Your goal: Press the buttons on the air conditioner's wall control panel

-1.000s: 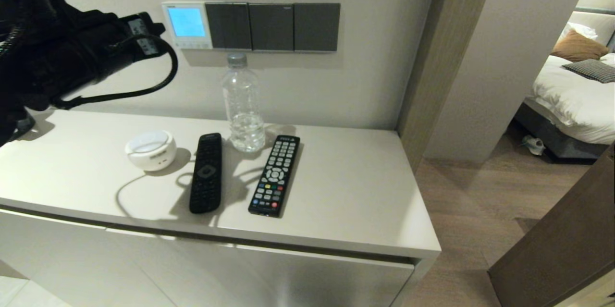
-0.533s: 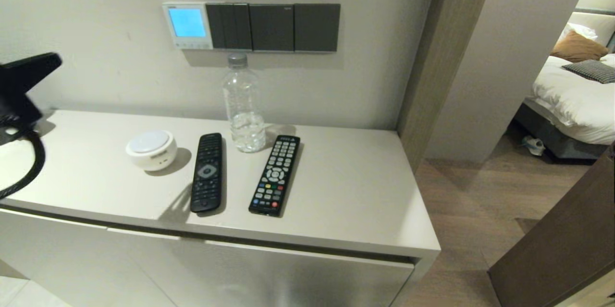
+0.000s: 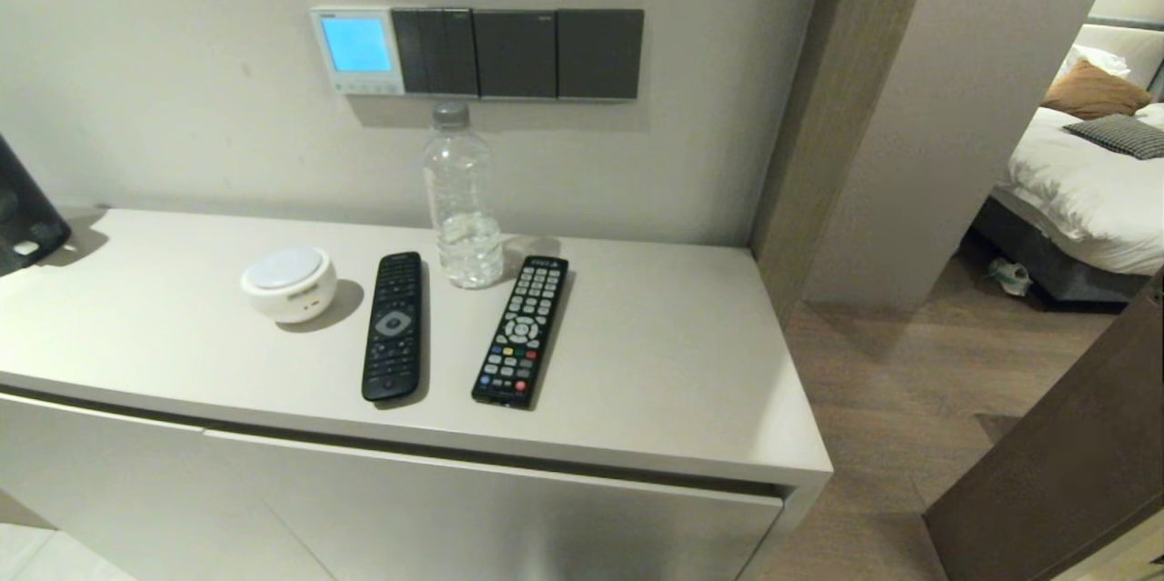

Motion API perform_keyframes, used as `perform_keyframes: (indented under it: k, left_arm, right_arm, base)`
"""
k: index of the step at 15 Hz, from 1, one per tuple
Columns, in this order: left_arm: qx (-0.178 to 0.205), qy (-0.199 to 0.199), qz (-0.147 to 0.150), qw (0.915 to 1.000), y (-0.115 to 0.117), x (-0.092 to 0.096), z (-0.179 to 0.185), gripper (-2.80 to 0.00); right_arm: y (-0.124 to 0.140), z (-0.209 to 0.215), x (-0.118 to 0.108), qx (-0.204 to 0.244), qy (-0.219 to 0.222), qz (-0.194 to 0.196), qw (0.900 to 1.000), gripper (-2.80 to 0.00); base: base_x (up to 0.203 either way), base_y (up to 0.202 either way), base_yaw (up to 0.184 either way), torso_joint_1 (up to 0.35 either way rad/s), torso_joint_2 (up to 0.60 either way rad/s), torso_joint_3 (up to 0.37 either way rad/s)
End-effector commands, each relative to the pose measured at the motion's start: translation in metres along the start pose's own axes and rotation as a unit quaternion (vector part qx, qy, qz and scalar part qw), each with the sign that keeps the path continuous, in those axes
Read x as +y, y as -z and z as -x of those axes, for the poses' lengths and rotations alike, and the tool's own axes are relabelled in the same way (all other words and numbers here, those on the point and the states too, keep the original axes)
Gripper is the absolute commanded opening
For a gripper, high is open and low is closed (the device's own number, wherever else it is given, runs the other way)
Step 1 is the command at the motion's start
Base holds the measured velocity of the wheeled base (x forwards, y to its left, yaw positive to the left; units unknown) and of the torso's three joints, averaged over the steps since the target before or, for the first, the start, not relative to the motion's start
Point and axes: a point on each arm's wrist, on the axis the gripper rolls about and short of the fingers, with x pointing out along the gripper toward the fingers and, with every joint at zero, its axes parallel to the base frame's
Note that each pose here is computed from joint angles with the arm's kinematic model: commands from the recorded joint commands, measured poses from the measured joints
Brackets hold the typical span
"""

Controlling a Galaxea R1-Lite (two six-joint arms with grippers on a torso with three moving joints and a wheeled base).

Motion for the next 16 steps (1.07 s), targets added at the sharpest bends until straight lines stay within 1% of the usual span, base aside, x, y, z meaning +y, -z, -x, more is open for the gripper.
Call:
perform_keyframes:
  k: [1, 3, 6, 8, 10, 11, 12, 13, 14, 15, 16]
  left_arm:
    - [-0.017, -0.039, 0.001, 0.9991, 0.033, 0.004, 0.02, -2.8]
    - [0.003, -0.086, -0.002, 0.9963, 0.047, 0.006, 0.017, -2.8]
    - [0.012, -0.137, -0.013, 0.9904, 0.054, 0.008, 0.016, -2.8]
    - [0.024, -0.189, -0.029, 0.9812, 0.062, 0.01, 0.015, -2.8]
    - [0.025, -0.22, -0.041, 0.9743, 0.071, 0.01, 0.016, -2.8]
    - [0.022, -0.242, -0.052, 0.9685, 0.077, 0.009, 0.019, -2.8]
    - [0.024, -0.248, -0.057, 0.9668, 0.083, 0.009, 0.019, -2.8]
    - [0.033, -0.243, -0.059, 0.9677, 0.09, 0.009, 0.018, -2.8]
    - [0.032, -0.228, -0.059, 0.9712, 0.096, 0.009, 0.018, -2.8]
    - [0.014, -0.2, -0.057, 0.9779, 0.097, 0.007, 0.02, -2.8]
    - [-0.004, -0.181, -0.056, 0.9818, 0.098, 0.007, 0.024, -2.8]
  right_arm:
    - [0.0, 0.0, 0.0, 0.001, 0.0, 0.0, 1.0, -2.8]
    - [0.0, 0.0, 0.0, 0.001, 0.0, 0.0, 1.0, -2.8]
    - [0.0, 0.0, 0.0, 0.001, 0.0, 0.0, 1.0, -2.8]
    - [0.0, 0.0, 0.0, 0.001, 0.0, 0.0, 1.0, -2.8]
    - [0.0, 0.0, 0.0, 0.001, 0.0, 0.0, 1.0, -2.8]
    - [0.0, 0.0, 0.0, 0.001, 0.0, 0.0, 1.0, -2.8]
    - [0.0, 0.0, 0.0, 0.001, 0.0, 0.0, 1.0, -2.8]
    - [0.0, 0.0, 0.0, 0.001, 0.0, 0.0, 1.0, -2.8]
    - [0.0, 0.0, 0.0, 0.001, 0.0, 0.0, 1.0, -2.8]
    - [0.0, 0.0, 0.0, 0.001, 0.0, 0.0, 1.0, -2.8]
    - [0.0, 0.0, 0.0, 0.001, 0.0, 0.0, 1.0, -2.8]
  base:
    - [0.0, 0.0, 0.0, 0.0, 0.0, 0.0]
    - [0.0, 0.0, 0.0, 0.0, 0.0, 0.0]
    - [0.0, 0.0, 0.0, 0.0, 0.0, 0.0]
    - [0.0, 0.0, 0.0, 0.0, 0.0, 0.0]
    - [0.0, 0.0, 0.0, 0.0, 0.0, 0.0]
    - [0.0, 0.0, 0.0, 0.0, 0.0, 0.0]
    - [0.0, 0.0, 0.0, 0.0, 0.0, 0.0]
    - [0.0, 0.0, 0.0, 0.0, 0.0, 0.0]
    - [0.0, 0.0, 0.0, 0.0, 0.0, 0.0]
    - [0.0, 0.0, 0.0, 0.0, 0.0, 0.0]
    - [0.0, 0.0, 0.0, 0.0, 0.0, 0.0]
